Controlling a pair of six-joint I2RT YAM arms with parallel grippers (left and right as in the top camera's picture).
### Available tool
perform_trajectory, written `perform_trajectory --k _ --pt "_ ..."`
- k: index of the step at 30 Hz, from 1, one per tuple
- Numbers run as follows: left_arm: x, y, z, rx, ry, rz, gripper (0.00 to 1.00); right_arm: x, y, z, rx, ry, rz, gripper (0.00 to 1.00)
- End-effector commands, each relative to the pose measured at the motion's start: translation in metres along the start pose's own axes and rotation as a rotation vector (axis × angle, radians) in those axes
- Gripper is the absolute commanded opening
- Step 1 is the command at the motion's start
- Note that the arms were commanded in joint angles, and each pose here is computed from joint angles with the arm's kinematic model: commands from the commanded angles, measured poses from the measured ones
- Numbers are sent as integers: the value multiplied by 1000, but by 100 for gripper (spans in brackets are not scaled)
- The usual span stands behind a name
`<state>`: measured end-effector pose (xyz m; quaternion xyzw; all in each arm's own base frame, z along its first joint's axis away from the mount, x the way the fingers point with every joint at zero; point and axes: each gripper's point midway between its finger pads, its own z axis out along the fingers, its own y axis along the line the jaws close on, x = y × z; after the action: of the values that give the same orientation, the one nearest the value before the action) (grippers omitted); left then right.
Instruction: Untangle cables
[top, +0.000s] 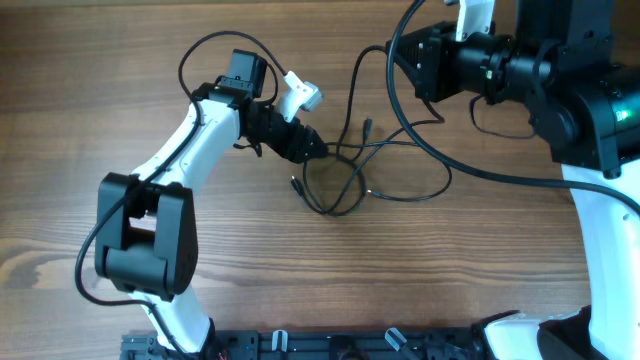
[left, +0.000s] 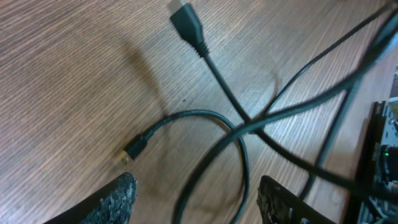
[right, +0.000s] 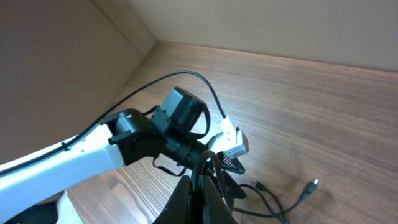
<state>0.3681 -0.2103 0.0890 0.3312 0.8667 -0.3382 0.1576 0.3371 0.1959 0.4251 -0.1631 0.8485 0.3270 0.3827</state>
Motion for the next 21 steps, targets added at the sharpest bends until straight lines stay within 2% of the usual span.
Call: perform_trajectory --k 1,5,8,11,13,16,21 --pt "10 3 16 35 23 3 65 -4 6 -12 0 -27 -34 4" --pt "19 9 27 47 49 -19 64 -3 6 -12 1 -25 -32 4" --pt "22 8 33 56 65 -23 56 -3 6 -12 1 -24 -32 4" --pt "22 6 34 58 67 -18 30 -3 6 -12 1 -25 -32 4" --pt "22 6 34 58 67 -21 4 -2 6 -11 1 -23 -31 4" --pt "18 12 27 36 51 -77 4 -1 5 -11 7 -15 -27 4" --pt "-16 37 -39 -90 -96 -245 4 4 -4 -11 52 3 -11 4"
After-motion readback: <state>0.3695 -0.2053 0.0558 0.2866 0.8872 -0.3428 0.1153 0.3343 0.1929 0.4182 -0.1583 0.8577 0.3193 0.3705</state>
